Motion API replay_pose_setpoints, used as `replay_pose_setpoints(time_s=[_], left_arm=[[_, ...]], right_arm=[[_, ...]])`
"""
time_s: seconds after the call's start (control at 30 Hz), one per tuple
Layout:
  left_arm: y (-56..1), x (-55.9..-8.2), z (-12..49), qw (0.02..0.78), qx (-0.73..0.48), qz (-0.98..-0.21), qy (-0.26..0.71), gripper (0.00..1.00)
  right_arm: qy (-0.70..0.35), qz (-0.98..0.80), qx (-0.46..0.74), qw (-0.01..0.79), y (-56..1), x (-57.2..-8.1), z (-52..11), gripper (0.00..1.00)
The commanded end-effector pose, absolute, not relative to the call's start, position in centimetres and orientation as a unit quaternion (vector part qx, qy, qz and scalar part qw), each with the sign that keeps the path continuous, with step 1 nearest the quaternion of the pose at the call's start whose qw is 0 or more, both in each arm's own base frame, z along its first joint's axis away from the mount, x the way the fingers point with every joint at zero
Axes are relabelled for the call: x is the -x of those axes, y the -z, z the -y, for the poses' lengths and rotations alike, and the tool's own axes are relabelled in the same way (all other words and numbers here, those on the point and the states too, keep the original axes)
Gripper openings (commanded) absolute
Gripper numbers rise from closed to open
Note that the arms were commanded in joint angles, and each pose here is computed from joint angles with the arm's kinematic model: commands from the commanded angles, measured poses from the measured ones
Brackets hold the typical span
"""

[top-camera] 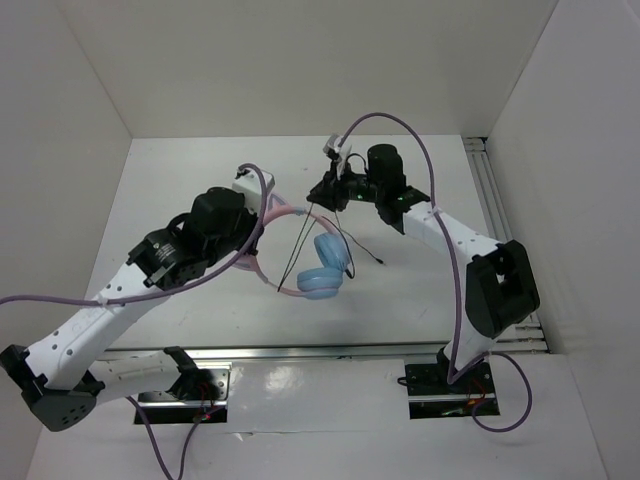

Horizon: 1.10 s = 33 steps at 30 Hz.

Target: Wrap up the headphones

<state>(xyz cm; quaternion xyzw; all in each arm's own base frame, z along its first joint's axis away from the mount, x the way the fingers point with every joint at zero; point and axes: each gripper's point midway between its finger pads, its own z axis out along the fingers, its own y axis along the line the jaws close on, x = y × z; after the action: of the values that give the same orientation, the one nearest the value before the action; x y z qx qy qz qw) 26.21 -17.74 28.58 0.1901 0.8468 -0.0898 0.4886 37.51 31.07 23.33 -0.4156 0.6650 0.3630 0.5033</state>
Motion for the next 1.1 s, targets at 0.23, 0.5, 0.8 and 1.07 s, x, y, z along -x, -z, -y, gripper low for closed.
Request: replay_pose_setpoints(time_s=[0.23, 0.5, 0.8, 1.07], left_arm=[[-34.3, -22.9, 19.4, 0.500, -0.188, -0.822, 0.197, 0.00], [-34.9, -22.3, 19.2, 0.493, -0.173, -0.827, 0.208, 0.00], [-35.6, -23.8, 15.5, 0.499, -0.048, -0.855, 0.131, 0.00], [-37.5, -23.6, 14.4, 0.508, 0.000, -0.851, 0.135, 0.00]], right_arm=[[-0.454, -0.619, 0.360, 0.530, -23.3, -40.1, -31.7, 0.58], [-0.531, -0.571, 0.322, 0.537, -23.3, -40.8, -32.5, 0.70], [-0.525, -0.585, 0.276, 0.552, -21.6, -38.6, -31.1, 0.75], [-0.493, -0.617, 0.282, 0.545, -18.6, -36.2, -29.1, 0.72]])
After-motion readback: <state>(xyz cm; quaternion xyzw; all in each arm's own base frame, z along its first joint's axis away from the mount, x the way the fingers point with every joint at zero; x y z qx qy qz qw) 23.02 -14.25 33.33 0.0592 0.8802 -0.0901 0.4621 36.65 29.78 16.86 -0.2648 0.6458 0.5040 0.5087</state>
